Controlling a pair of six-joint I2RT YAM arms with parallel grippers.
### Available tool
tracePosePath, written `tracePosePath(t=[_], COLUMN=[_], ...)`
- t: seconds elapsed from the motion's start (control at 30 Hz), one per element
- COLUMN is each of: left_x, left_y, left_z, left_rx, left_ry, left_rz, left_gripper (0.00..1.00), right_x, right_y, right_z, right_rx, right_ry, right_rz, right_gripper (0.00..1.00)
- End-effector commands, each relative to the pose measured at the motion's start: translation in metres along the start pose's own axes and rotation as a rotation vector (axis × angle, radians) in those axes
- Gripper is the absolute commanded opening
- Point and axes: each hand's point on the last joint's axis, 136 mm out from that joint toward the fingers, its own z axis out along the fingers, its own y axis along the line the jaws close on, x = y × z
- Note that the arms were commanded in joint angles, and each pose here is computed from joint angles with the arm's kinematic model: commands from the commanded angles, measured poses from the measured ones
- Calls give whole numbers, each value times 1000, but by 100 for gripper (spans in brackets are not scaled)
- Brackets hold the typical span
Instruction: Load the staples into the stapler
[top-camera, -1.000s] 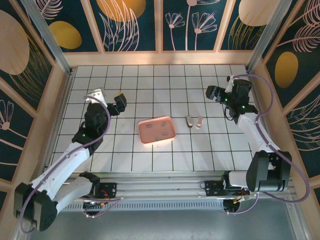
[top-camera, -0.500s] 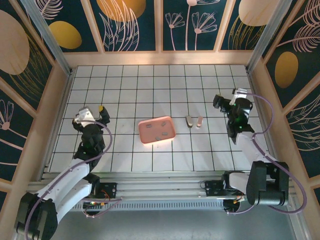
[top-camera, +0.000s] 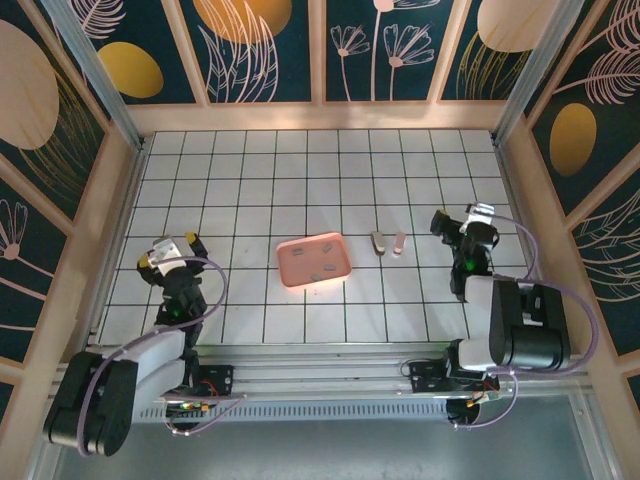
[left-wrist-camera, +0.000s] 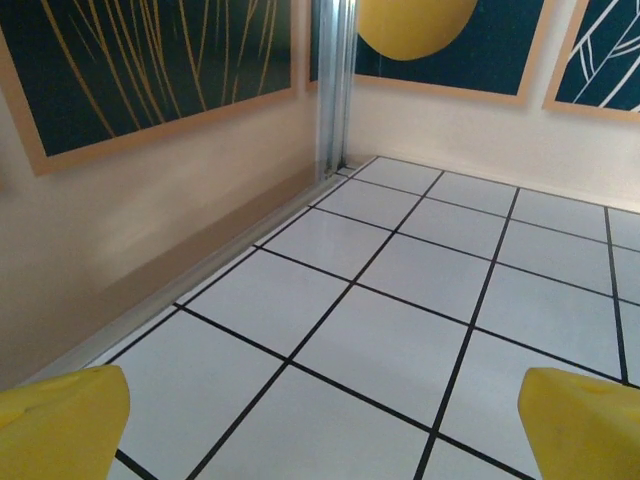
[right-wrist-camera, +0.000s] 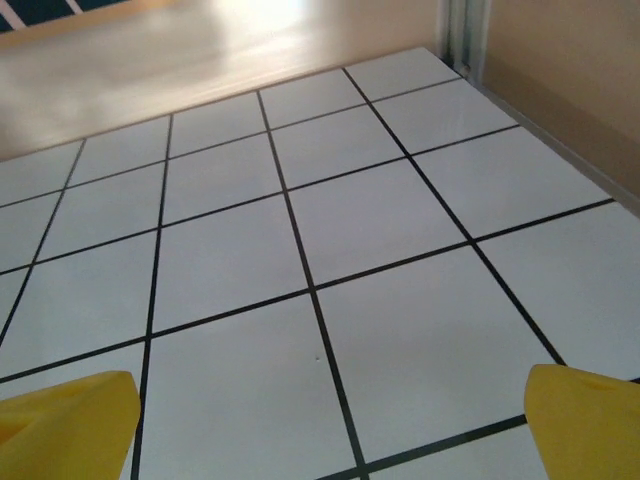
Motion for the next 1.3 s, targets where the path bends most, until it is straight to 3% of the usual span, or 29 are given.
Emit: tracePosePath(t=[0.0,0.2,0.33,1.27], left_x=[-31,-12,0,1], left_y=[-16,-45,-45,-43], left_z=[3,34,62,61], left_rx=[96,173,171,185], left_ry=[-138,-112,6,11], left_rz=[-24,22,-7,-9], left_gripper=[99,99,99,99], right_x=[-27,-22,-19,-19], right_y=[20,17,25,27], right_z=[-5,-18,-12,-12], right_rx=[-100,-105,-135,-151], right_ry=[-151,-217,-188,-183], right_rz=[-22,-16,-38,-41], right_gripper=[99,99,99,99])
